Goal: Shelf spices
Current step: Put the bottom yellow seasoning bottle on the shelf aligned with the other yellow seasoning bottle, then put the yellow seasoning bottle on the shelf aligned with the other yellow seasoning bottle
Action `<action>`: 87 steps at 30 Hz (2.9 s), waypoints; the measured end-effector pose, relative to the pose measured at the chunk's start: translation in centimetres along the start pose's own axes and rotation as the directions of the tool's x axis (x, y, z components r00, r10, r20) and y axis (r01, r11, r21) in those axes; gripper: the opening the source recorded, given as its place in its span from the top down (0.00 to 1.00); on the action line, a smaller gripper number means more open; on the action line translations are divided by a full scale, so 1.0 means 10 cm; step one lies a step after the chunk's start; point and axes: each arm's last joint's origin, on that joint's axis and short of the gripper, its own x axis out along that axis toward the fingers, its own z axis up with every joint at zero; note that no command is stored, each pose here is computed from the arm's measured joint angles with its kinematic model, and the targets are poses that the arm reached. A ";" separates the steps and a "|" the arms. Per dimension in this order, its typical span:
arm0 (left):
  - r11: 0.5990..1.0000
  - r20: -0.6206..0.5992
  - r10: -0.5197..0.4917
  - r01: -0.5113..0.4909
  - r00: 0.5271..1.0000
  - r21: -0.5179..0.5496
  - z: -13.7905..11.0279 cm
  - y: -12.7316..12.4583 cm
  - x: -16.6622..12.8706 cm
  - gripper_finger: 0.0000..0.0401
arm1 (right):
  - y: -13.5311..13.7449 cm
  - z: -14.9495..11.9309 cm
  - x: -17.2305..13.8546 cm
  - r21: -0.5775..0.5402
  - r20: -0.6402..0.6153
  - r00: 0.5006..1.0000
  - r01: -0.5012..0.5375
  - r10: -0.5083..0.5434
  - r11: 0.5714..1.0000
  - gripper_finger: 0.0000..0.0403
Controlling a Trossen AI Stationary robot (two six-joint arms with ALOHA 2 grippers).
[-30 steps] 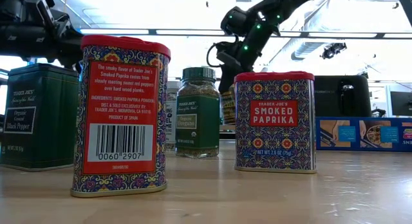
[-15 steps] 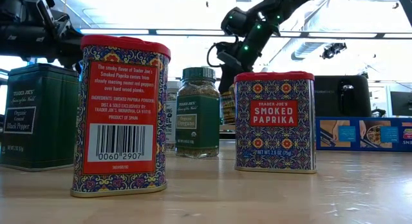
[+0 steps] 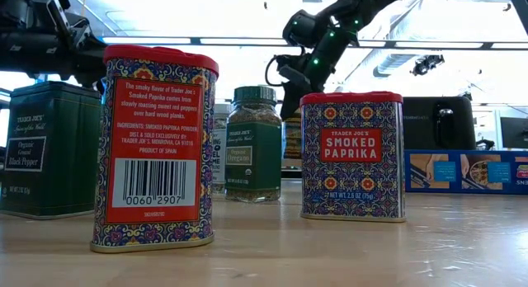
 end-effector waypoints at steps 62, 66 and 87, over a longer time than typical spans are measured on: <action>1.000 0.008 -0.001 0.001 1.000 -0.004 0.01 0.00 0.00 0.99 | -0.10 0.03 -0.31 -0.048 -0.051 0.993 0.104 -0.106 0.993 0.99; 1.000 0.008 -0.001 0.001 1.000 -0.003 0.01 0.00 0.00 0.99 | -0.14 0.05 -0.30 -0.055 -0.032 0.990 0.137 -0.139 0.989 0.99; 1.000 0.032 -0.014 0.014 0.999 -0.008 0.03 -0.02 0.00 0.99 | 0.26 0.20 -0.81 -0.231 0.207 0.974 0.145 -0.097 0.962 0.99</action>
